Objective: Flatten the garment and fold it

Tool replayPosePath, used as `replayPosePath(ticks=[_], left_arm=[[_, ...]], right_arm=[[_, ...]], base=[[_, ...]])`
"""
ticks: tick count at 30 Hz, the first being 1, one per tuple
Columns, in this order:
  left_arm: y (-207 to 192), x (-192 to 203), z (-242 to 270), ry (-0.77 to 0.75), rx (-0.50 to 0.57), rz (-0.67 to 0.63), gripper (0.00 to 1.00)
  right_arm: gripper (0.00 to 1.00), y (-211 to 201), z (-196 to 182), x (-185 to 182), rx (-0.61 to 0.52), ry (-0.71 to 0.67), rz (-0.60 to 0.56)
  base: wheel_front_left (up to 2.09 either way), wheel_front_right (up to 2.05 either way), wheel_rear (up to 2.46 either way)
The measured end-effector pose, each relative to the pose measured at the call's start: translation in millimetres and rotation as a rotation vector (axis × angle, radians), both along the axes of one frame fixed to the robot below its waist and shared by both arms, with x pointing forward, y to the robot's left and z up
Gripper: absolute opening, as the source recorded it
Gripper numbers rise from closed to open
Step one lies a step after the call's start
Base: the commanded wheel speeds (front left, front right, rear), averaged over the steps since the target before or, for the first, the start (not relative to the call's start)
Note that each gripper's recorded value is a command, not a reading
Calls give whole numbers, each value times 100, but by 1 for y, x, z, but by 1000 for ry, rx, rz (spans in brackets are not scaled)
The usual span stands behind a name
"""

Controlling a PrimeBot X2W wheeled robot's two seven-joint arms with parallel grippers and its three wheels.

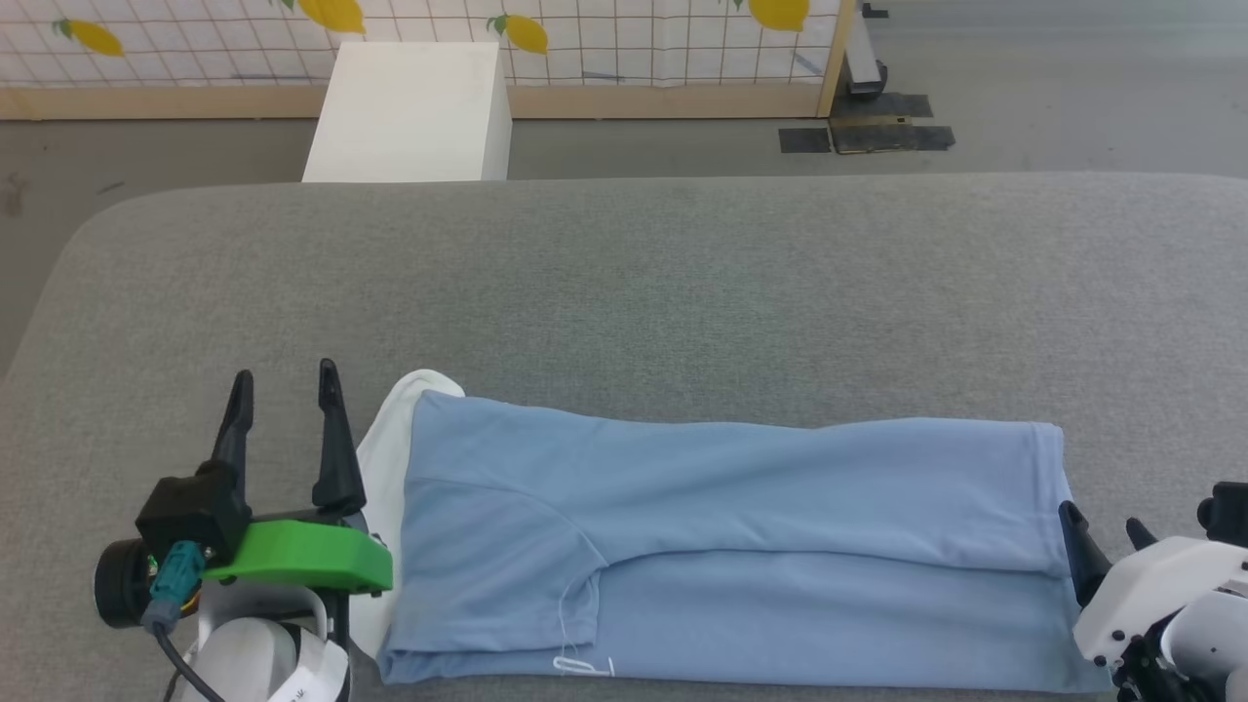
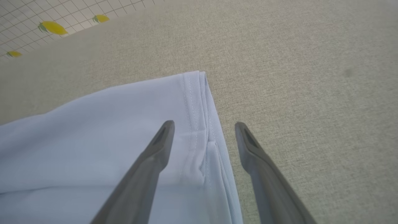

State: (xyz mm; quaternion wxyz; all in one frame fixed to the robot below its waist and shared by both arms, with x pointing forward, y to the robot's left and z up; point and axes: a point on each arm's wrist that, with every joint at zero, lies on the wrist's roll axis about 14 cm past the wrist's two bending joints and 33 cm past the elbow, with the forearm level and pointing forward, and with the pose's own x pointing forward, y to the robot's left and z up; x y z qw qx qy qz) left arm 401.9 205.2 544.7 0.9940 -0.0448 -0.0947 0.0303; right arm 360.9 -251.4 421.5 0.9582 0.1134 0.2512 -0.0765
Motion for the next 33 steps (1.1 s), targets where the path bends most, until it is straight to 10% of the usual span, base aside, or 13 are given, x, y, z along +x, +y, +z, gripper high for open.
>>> replayPosePath(ticks=[15,18,20,33], left_arm=[[-11,3,-13,28,6,-41,100],[-12,3,-15,33,14,-47,100],[-13,3,-16,35,13,-48,100],[-12,4,-23,56,6,-45,100]], right_arm=[[100,12,-51,-14,148,365,25],[25,16,-51,-14,169,391,43],[0,18,-50,-13,182,386,45],[0,-35,-37,-11,-15,303,-85]], base=[[0,0,0],[0,0,0],[0,0,0],[0,0,0]])
